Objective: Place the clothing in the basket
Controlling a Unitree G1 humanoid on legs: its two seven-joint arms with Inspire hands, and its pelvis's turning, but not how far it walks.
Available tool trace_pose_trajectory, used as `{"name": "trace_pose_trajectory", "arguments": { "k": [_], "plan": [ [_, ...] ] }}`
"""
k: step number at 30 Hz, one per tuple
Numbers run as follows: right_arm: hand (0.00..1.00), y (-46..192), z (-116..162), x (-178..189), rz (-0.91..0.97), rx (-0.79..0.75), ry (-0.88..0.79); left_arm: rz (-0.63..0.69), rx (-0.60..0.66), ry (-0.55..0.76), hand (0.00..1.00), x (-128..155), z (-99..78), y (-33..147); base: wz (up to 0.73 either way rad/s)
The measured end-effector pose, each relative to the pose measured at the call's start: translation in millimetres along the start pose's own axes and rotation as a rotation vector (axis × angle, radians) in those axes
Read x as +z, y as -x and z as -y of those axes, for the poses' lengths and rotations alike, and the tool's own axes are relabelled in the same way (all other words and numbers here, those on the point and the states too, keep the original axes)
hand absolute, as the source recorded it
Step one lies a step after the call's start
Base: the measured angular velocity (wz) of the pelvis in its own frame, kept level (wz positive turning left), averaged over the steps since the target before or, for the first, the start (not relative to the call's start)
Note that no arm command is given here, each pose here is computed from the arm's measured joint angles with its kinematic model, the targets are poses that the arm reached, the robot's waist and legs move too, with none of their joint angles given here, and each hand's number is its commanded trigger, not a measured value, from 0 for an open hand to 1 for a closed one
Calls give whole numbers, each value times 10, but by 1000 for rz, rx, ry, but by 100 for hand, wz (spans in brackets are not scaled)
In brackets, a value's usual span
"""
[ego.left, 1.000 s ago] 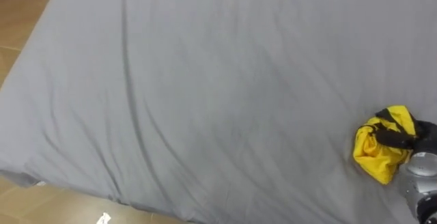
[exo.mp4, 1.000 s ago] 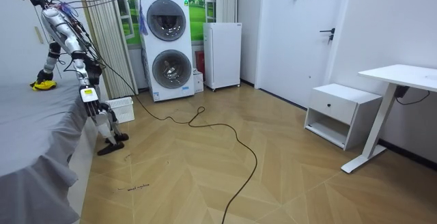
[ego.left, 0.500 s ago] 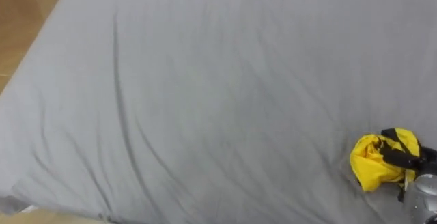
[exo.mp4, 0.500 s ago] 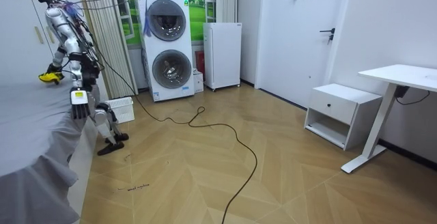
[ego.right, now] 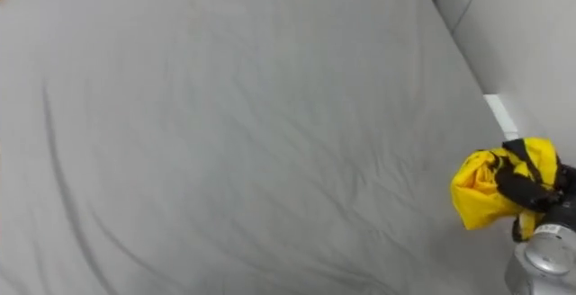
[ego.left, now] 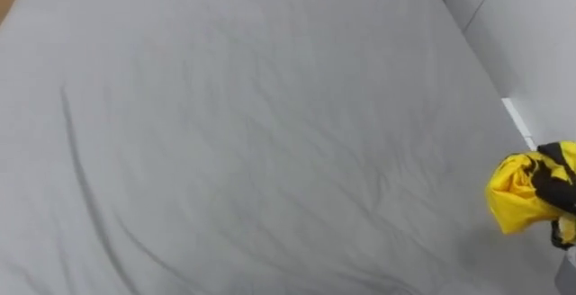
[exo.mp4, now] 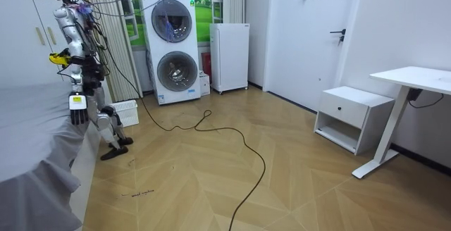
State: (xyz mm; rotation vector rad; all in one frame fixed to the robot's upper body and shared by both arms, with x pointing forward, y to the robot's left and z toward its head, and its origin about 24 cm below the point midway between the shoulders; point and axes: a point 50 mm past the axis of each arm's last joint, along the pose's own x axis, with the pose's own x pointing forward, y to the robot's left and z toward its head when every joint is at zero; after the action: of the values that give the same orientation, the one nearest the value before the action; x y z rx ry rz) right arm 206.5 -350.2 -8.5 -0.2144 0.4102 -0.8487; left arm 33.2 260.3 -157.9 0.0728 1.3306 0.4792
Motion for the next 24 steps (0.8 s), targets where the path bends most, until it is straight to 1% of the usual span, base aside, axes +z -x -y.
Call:
{"name": "trace_pose_trajectory", "arguments": {
  "k": [2,5,12,14,17,20,24],
  "plan": [
    [100,21,113,26,21,-29,-26,-20,9,-18,0,-41,4,2,-23],
    [100,30,203,29,29,-53,-37,-49,27,-40,0,-130,-23,12,-26],
    [100,59,330,-104,-17,-91,-36,-113,49,-50,0,-250,-58,26,-20],
    [100,79,391,-167,-34,-105,-31,-127,55,-63,0,-272,-71,29,-10],
    [100,158,528,-356,-84,-139,6,-158,62,-90,0,-306,-88,33,-26],
    [100,202,561,-537,-154,-156,13,-184,68,-81,0,-331,-103,37,-29],
    [100,203,563,-717,-241,-156,21,-210,63,-87,0,-371,-96,42,-34]
  ]
}}
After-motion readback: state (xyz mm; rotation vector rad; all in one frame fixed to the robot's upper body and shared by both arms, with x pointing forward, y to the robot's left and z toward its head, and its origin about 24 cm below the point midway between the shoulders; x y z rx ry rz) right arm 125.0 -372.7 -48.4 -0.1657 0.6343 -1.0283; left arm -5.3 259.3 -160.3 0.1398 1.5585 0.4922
